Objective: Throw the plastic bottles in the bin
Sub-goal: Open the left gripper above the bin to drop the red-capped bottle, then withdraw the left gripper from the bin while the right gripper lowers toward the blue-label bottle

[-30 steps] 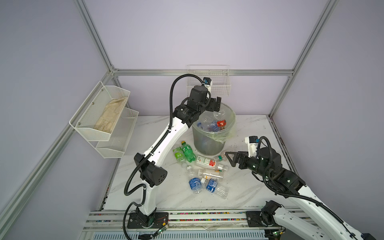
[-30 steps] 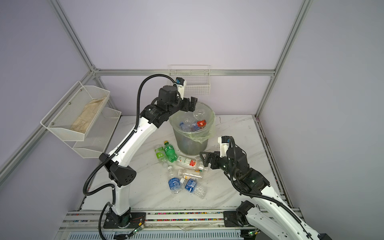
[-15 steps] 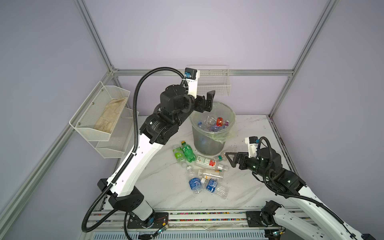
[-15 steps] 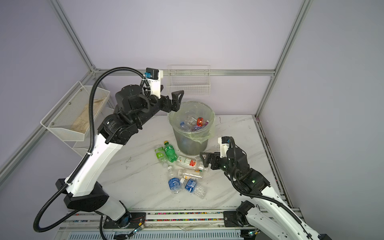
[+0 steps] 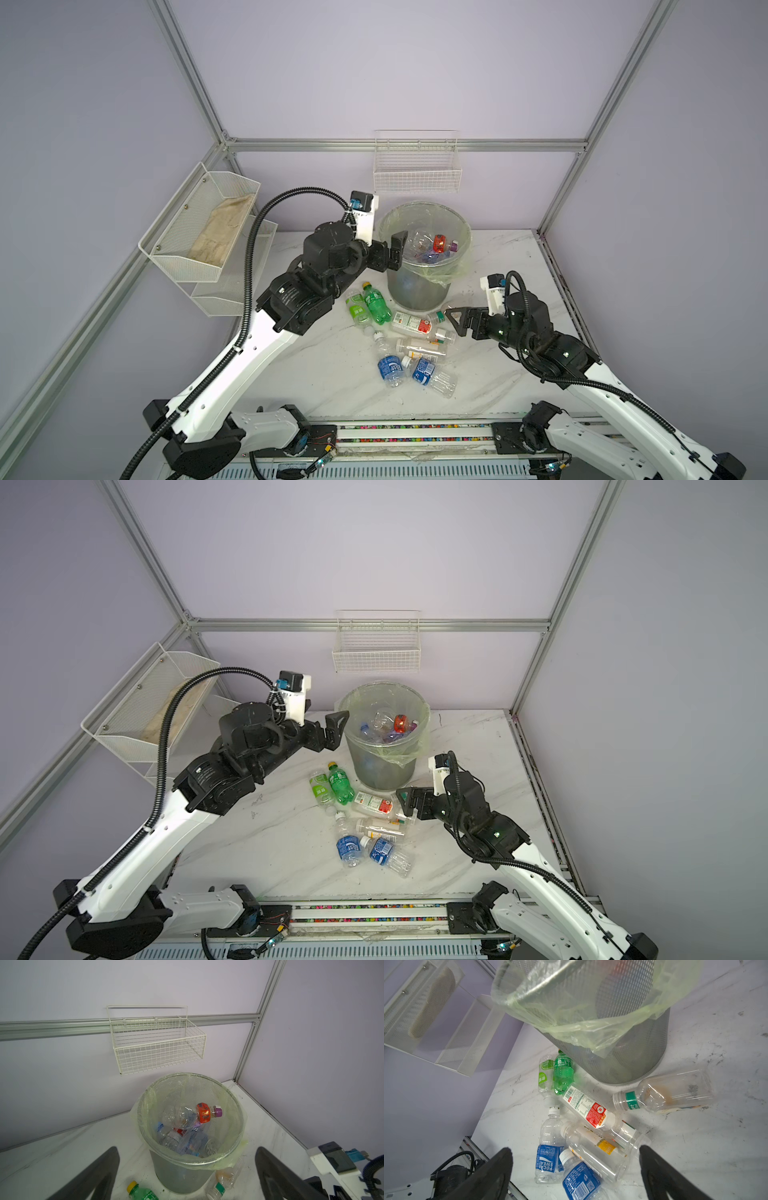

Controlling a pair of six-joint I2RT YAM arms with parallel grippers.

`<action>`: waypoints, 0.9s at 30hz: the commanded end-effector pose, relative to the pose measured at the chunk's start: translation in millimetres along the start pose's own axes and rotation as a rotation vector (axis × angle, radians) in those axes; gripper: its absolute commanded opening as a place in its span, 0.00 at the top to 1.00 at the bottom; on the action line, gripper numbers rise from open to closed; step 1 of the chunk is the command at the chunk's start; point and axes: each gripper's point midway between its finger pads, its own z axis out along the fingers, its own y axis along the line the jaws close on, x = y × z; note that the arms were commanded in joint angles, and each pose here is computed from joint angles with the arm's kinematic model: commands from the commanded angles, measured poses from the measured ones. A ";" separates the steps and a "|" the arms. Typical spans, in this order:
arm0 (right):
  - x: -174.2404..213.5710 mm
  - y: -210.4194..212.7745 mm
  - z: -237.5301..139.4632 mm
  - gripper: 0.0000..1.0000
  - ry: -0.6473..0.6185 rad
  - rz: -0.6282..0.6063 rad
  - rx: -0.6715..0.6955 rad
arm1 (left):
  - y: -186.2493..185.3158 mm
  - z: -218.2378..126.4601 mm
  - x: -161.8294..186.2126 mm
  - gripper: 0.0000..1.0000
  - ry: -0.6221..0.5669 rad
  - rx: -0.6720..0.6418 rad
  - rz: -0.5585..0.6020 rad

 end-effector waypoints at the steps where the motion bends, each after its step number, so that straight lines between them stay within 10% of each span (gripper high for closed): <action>1: 19.1 -4.8 10.8 0.06 0.079 -0.033 0.012 | 12.6 -12.8 16.9 0.00 -0.011 -0.033 -0.058; 27: 165.0 12.8 42.7 0.26 0.468 -0.349 0.263 | 65.6 -66.3 188.9 0.00 0.207 -0.156 -0.248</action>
